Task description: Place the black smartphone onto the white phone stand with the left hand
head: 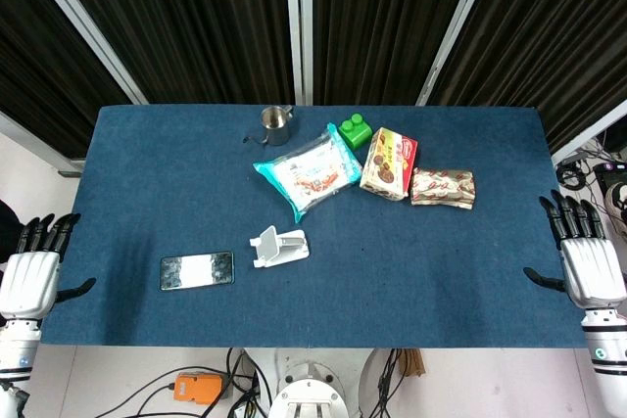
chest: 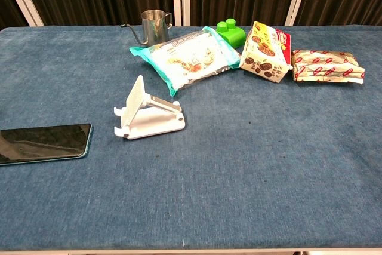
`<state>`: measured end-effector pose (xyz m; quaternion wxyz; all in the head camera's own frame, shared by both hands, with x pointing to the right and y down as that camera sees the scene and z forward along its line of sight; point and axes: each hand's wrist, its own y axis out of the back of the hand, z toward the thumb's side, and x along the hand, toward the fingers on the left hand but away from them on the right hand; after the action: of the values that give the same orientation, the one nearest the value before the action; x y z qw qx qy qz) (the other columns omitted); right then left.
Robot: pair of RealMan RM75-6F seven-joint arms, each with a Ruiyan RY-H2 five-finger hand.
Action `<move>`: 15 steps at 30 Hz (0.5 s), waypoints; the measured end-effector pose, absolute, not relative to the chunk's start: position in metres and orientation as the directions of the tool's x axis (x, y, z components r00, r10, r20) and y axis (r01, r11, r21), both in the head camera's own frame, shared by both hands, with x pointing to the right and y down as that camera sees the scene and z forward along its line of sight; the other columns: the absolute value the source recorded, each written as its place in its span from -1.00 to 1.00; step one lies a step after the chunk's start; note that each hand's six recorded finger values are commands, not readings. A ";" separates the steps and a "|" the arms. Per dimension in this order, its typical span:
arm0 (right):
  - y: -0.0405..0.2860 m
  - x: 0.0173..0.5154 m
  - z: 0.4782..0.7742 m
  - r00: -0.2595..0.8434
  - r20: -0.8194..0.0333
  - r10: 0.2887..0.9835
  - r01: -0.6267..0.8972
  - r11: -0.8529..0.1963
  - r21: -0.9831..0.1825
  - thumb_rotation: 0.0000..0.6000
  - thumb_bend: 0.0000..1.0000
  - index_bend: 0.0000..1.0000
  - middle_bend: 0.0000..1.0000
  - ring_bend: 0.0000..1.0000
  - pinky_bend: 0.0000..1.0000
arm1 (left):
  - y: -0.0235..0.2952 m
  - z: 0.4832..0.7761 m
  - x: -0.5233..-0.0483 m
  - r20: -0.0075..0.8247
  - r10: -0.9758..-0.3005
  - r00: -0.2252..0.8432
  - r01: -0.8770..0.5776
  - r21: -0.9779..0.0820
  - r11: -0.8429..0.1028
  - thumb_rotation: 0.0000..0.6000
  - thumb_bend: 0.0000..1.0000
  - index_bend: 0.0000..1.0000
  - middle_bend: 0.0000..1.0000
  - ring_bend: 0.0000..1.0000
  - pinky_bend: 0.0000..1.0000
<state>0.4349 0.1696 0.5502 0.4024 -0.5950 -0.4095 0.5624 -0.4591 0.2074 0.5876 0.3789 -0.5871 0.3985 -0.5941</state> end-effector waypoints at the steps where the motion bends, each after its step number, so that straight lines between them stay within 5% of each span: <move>1: 0.168 0.435 0.549 0.030 -0.335 0.942 0.035 -0.336 -0.941 1.00 -0.79 -1.00 -0.92 -1.00 -0.93 | 0.208 0.588 -0.458 0.397 -0.918 -0.021 -0.020 -0.918 -0.396 1.00 -0.92 -0.85 -0.78 -0.97 -1.00; 15: 0.158 0.438 0.530 0.039 -0.296 0.954 0.030 -0.297 -0.954 1.00 -0.79 -1.00 -0.92 -1.00 -0.93 | 0.204 0.617 -0.379 0.469 -0.869 0.159 -0.102 -0.867 -0.487 1.00 -0.84 -0.62 -0.73 -0.87 -1.00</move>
<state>0.4376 0.1578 0.5297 0.4187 -0.5866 -0.4197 0.5518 -0.3794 0.2038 0.6174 0.3558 -0.6731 0.3604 -0.5389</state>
